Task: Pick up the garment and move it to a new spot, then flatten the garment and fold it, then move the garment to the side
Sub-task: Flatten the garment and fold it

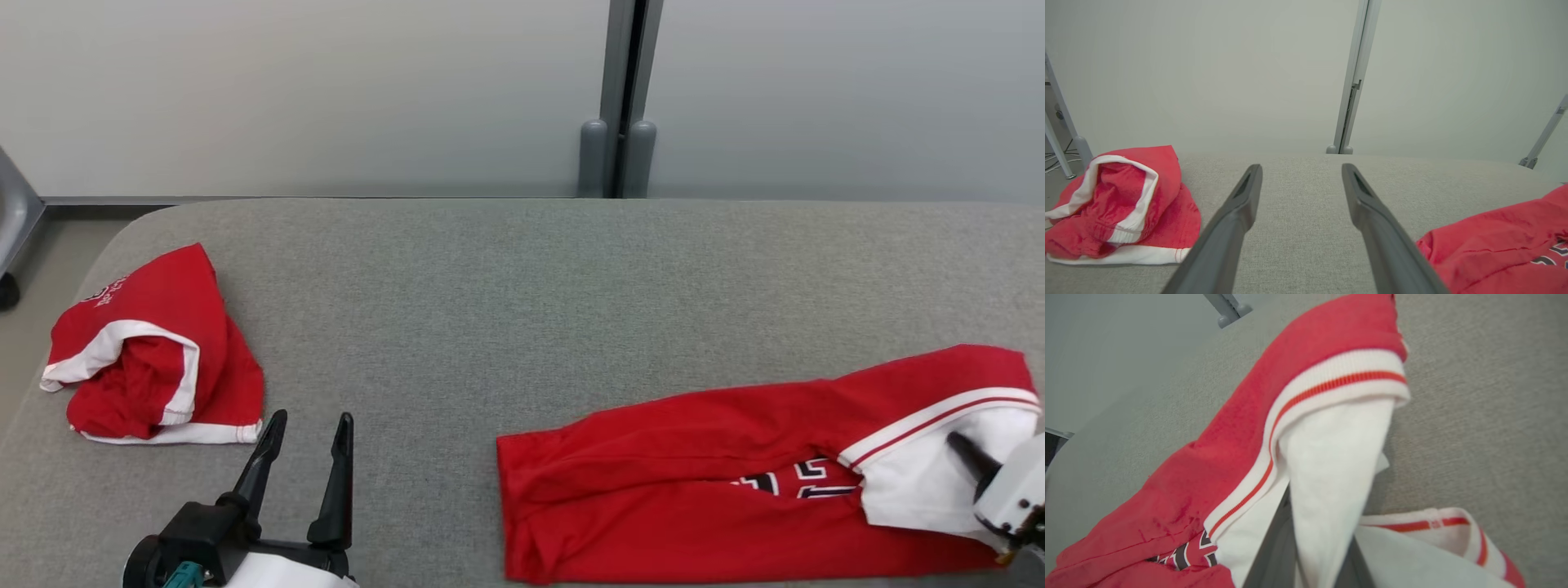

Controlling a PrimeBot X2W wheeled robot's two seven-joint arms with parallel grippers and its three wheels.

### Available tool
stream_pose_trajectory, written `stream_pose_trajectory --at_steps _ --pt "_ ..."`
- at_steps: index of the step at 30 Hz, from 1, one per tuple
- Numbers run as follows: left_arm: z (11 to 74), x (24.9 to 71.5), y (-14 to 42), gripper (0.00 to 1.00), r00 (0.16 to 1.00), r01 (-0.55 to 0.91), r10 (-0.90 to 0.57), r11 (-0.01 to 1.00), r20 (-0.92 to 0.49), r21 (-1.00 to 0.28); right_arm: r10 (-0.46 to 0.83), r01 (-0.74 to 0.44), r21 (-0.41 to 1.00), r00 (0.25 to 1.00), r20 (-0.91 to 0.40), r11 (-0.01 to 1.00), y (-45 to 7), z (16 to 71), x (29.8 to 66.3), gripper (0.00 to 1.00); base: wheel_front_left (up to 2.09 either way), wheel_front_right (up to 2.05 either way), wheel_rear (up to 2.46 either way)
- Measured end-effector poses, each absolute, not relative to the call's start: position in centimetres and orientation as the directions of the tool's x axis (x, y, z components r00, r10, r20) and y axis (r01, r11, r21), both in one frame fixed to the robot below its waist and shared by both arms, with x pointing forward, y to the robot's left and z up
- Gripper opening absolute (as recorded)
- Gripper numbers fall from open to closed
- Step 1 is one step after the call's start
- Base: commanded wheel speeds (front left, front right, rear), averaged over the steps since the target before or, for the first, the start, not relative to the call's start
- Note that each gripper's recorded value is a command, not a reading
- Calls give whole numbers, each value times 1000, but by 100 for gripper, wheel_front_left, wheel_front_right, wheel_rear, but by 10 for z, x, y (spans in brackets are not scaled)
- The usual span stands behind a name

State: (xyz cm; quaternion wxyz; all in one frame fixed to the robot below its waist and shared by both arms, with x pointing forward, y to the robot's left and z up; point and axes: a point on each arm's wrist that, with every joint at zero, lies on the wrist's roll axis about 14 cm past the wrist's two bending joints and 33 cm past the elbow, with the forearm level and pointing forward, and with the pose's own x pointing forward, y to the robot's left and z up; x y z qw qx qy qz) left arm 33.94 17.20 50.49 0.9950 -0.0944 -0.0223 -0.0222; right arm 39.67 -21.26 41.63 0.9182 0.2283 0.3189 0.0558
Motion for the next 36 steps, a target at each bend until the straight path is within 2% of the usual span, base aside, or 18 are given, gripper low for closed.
stream_pose_trajectory --at_steps 6,10,15,19,22,27,33,35,36 --pt "503 347 155 100 995 99 -92 977 46 -189 104 81 342 866 -489 936 -269 448 400 0 0 0 0" --pt "503 348 149 100 993 114 -108 974 45 -194 146 -5 322 899 -414 947 -250 473 403 0 0 0 0" --pt "499 344 147 100 993 120 -115 972 35 -200 273 -164 309 894 -354 937 -197 499 404 0 0 0 0" --pt "495 341 153 100 995 102 -100 974 24 -202 428 -316 344 843 -326 884 -133 513 400 0 0 0 0" --pt "496 342 156 100 996 94 -91 975 24 -203 553 -417 402 766 -327 815 -82 513 391 0 0 0 0" --pt "499 340 169 100 998 57 -51 977 32 -207 658 -484 461 651 -379 744 -31 493 382 0 0 0 0" --pt "492 332 181 100 1000 4 -3 977 8 -215 696 -482 505 552 -460 716 2 461 378 0 0 0 0" --pt "489 331 186 100 1000 -13 13 977 0 -213 698 -473 514 524 -488 715 8 451 376 46 0 0 0" --pt "488 330 188 100 1000 -18 18 977 -2 -212 700 -475 515 515 -495 714 11 448 375 100 0 0 0"
